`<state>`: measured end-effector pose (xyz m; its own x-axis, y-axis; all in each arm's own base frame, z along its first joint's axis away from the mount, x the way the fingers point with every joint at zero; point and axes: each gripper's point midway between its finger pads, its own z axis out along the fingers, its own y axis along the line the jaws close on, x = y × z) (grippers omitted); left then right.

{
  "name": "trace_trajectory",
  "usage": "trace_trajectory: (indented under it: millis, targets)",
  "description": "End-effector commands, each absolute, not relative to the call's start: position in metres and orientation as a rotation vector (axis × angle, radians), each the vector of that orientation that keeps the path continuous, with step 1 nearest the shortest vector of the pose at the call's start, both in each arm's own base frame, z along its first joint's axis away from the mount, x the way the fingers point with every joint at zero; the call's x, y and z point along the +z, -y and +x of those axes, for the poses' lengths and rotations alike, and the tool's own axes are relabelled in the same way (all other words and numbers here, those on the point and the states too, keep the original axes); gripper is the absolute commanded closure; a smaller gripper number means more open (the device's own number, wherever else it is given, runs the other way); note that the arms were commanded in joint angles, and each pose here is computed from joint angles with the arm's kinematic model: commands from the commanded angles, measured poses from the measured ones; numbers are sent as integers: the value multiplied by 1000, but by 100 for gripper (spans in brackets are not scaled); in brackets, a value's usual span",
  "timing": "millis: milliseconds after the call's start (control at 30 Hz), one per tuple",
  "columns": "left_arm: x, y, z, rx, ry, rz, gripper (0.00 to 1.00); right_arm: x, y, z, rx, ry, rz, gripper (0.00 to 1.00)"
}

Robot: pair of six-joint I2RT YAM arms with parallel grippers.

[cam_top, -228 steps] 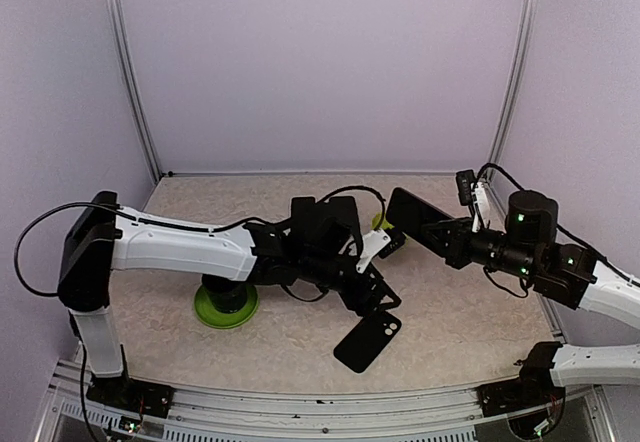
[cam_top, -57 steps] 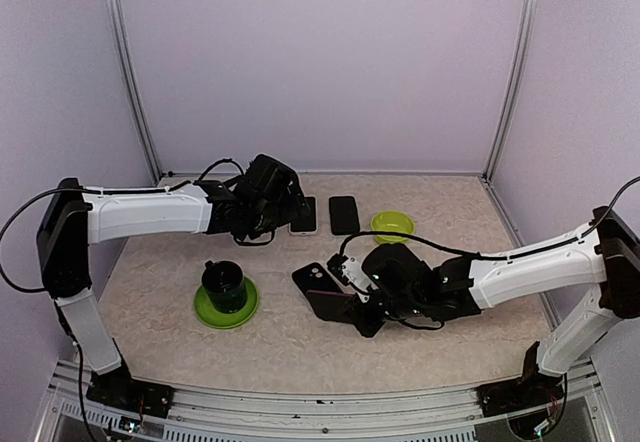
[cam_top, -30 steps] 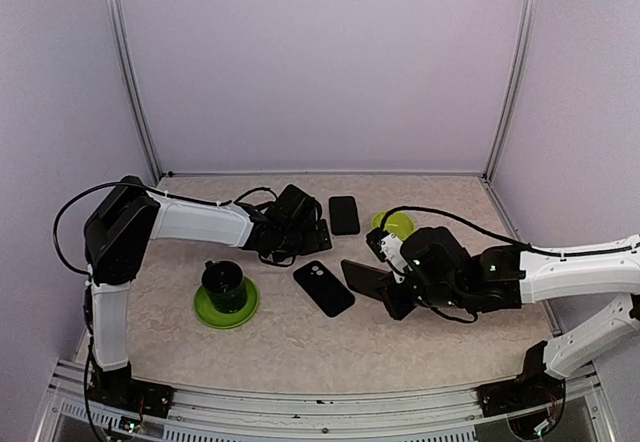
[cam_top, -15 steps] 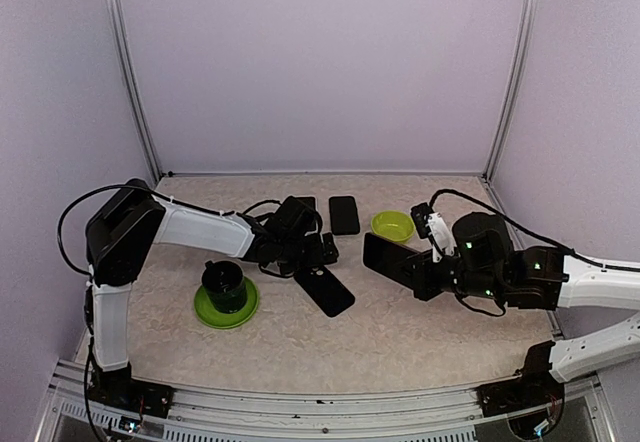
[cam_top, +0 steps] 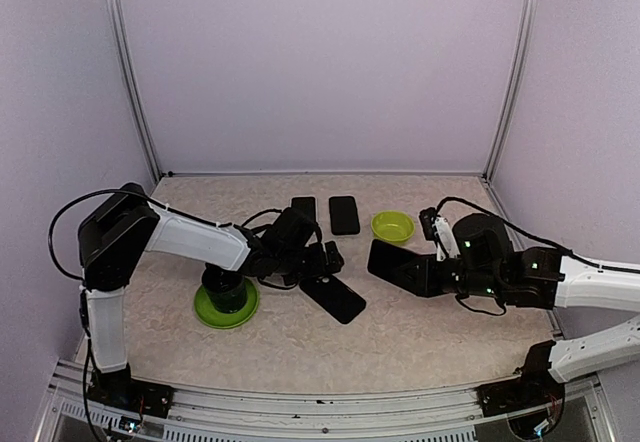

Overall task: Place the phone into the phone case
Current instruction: Move the phone case to the center of the board.

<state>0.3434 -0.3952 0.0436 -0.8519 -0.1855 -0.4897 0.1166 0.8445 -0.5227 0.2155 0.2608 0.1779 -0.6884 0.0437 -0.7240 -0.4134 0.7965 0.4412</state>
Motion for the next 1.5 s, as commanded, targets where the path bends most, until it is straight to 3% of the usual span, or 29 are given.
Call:
trace_trajectory:
  millis: [0,467,1467]
  targets:
    - [41,407,314,-810,-2531,-47,1,176,-273,216,869,-2256,-225,100]
    - [49,407,288,-939,-2491,-75,1,144,-292,206,1134,-2378,-95,100]
    - [57,404,277,-1087,-2409,-41,1,118,-328,238,1499,-2420,93,100]
